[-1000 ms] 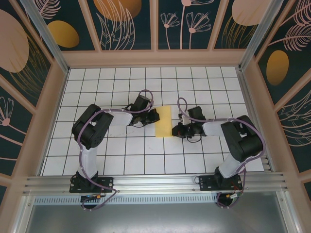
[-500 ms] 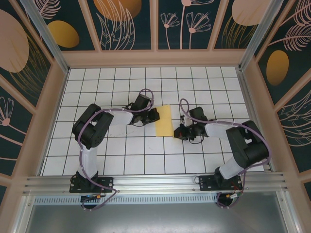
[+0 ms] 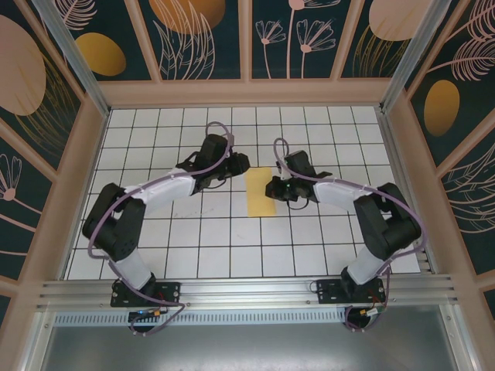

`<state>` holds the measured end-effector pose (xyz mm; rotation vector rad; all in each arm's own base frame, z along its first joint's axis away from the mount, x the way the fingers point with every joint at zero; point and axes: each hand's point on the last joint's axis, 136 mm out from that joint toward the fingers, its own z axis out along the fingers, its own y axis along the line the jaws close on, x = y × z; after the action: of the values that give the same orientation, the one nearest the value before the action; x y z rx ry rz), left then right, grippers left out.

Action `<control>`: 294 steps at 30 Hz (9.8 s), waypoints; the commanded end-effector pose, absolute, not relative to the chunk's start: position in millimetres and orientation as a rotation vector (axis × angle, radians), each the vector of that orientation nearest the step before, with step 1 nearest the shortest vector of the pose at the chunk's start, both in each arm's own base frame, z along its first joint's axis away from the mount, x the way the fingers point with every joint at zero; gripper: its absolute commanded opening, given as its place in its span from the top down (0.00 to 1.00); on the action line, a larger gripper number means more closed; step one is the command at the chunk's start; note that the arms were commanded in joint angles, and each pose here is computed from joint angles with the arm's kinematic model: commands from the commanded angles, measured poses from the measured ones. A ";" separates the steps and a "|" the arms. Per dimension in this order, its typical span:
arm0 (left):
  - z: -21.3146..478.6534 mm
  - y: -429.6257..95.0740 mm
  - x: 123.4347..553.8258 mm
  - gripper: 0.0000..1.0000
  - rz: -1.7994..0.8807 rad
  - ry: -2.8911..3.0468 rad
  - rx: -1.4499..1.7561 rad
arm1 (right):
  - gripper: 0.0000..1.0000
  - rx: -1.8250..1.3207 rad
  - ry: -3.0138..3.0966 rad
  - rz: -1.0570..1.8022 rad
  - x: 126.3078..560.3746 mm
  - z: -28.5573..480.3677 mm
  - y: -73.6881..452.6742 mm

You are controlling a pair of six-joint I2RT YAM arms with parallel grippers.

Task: Fold a paper plane with a square sheet of paper (pick it up from the middle)
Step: Rotate the paper at the center of the table, then first fold in half a square sheet of paper at the center of the table, then rotate the paper at the center of the table.

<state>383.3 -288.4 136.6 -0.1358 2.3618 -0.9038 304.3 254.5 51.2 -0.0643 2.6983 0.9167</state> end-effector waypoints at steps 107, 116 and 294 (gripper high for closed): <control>22.8 -322.1 295.4 0.93 -1.117 2.628 -0.322 | 1.00 0.076 2.739 1.175 308.9 25.3 291.2; 10.3 -314.9 288.8 0.93 -1.073 2.667 -0.338 | 1.00 0.078 2.770 1.142 299.6 11.3 284.2; 80.7 -118.8 331.7 0.01 -0.412 2.333 -0.643 | 0.87 -0.403 2.839 0.746 303.9 8.9 382.2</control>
<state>333.1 -126.7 82.5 -0.6380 2.3364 -0.4528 329.8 377.9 23.6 -0.2818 2.7572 0.7396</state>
